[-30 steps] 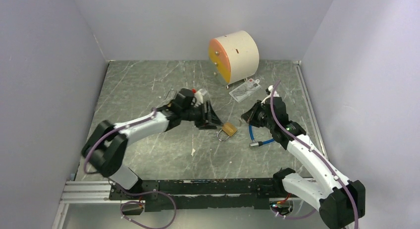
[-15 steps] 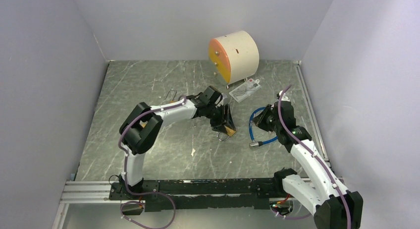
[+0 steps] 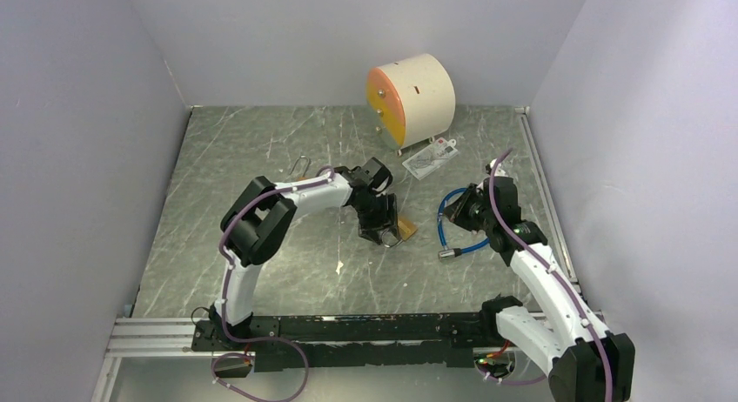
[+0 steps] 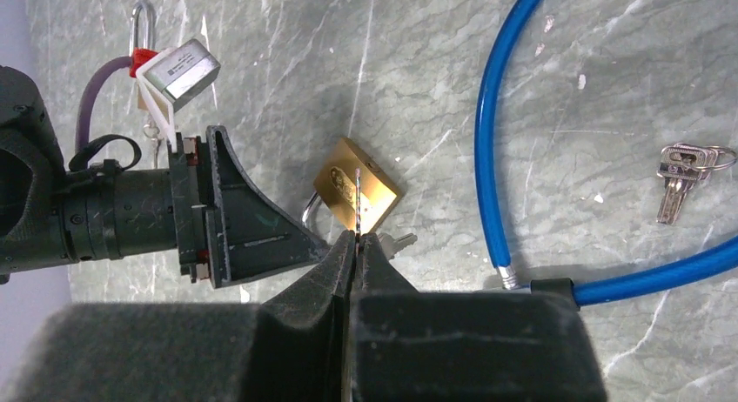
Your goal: Unlock with the key
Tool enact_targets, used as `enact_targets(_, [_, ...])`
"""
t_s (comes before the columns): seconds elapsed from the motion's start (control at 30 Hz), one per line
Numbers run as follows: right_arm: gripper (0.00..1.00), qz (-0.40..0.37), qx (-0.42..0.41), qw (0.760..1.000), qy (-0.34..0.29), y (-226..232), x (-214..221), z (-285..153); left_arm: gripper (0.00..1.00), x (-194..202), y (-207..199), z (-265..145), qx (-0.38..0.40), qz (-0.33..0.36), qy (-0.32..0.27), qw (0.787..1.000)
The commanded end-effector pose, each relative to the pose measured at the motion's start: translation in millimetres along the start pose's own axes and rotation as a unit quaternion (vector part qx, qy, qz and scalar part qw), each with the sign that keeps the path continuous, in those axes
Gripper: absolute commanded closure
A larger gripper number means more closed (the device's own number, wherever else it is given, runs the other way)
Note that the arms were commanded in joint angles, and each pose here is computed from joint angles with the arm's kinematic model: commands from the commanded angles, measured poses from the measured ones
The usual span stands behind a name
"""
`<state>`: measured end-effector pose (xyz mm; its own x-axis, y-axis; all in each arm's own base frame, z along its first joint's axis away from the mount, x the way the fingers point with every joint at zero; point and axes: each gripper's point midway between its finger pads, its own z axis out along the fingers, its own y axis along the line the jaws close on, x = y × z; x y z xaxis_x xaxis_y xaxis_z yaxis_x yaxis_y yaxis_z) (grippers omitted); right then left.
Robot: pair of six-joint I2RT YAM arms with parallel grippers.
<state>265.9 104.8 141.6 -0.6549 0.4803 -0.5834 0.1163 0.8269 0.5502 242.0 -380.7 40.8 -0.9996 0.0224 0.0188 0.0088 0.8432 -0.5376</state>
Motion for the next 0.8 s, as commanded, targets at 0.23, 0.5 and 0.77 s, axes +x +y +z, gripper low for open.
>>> enact_targets(0.23, [1.00, 0.005, -0.035, 0.999, 0.000, 14, -7, 4, 0.32, -30, 68, -27, -0.165, -0.001, -0.081, 0.983])
enact_targets(0.5, [1.00, -0.010, -0.103, 0.995, -0.005, 38, -9, -1, 0.46, -33, -9, -48, 0.027, 0.081, -0.107, 0.991])
enact_targets(0.77, [1.00, -0.002, -0.101, 0.995, 0.006, 36, -4, 2, 0.73, -27, -45, -45, 0.121, 0.119, -0.116, 0.979])
